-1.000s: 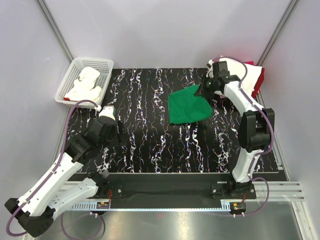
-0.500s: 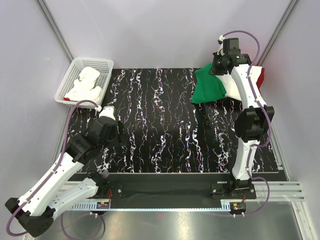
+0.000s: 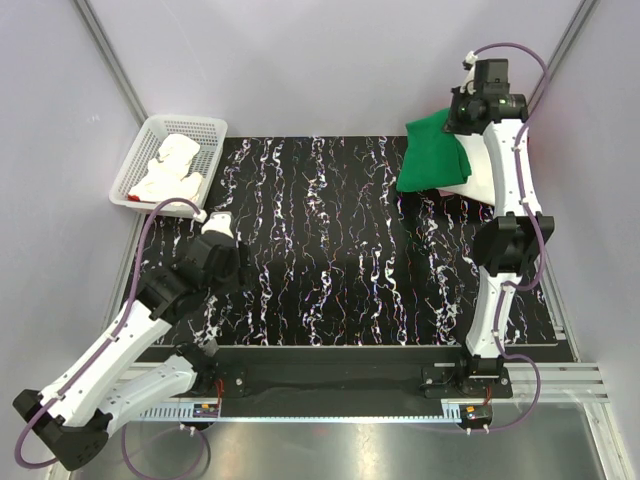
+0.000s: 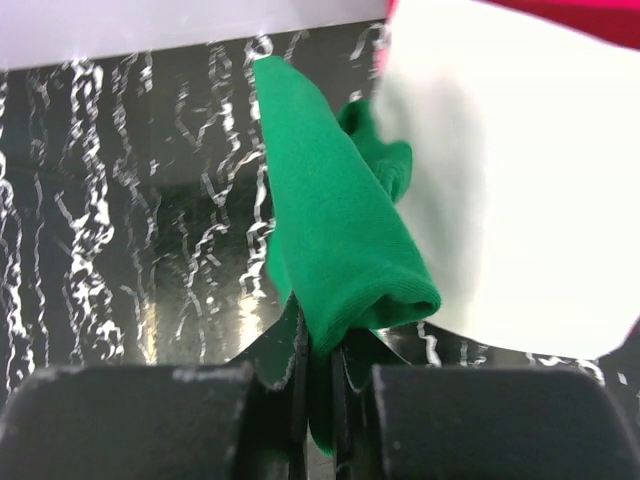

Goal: Fold and stack the t-shirts
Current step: Neatly place the folded tshirt to the corner

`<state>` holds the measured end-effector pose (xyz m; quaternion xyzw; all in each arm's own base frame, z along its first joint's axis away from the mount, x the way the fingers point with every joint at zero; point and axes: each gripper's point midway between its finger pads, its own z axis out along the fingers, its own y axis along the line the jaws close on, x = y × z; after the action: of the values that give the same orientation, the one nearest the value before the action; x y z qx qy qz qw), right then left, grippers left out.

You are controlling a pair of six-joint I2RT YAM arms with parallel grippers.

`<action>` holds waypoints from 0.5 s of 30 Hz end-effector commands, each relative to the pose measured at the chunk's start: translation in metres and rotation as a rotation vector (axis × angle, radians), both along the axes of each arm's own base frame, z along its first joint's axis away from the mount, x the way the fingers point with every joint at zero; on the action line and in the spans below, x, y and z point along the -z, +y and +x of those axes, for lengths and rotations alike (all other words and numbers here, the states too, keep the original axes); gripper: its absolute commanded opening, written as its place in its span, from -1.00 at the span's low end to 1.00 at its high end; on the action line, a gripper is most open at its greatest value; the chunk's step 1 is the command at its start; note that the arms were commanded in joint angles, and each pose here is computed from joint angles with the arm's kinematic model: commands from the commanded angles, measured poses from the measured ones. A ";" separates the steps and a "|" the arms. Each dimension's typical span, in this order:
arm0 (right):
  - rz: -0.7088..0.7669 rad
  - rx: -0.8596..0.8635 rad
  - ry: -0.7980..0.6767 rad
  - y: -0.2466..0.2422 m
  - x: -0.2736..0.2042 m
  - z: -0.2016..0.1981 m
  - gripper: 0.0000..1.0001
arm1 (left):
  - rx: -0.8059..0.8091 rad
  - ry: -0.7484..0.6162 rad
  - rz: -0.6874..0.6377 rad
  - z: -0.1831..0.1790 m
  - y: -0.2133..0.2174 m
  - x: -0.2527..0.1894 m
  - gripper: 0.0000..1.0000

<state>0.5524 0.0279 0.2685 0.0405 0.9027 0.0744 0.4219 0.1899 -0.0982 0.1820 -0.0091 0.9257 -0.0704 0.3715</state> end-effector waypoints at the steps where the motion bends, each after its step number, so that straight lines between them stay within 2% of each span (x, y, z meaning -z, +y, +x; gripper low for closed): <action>1: -0.003 0.023 -0.149 -0.026 -0.062 -0.006 -1.00 | -0.016 -0.036 0.006 0.011 -0.001 -0.003 0.35; 15: 0.161 0.074 -0.202 -0.075 -0.076 0.004 -1.00 | -0.019 -0.016 0.021 0.012 -0.001 0.002 0.33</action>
<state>0.5516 -0.0481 0.3084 0.1071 0.8732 0.1065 0.4633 0.1932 -0.1003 0.1751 -0.0066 0.9311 -0.0606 0.3597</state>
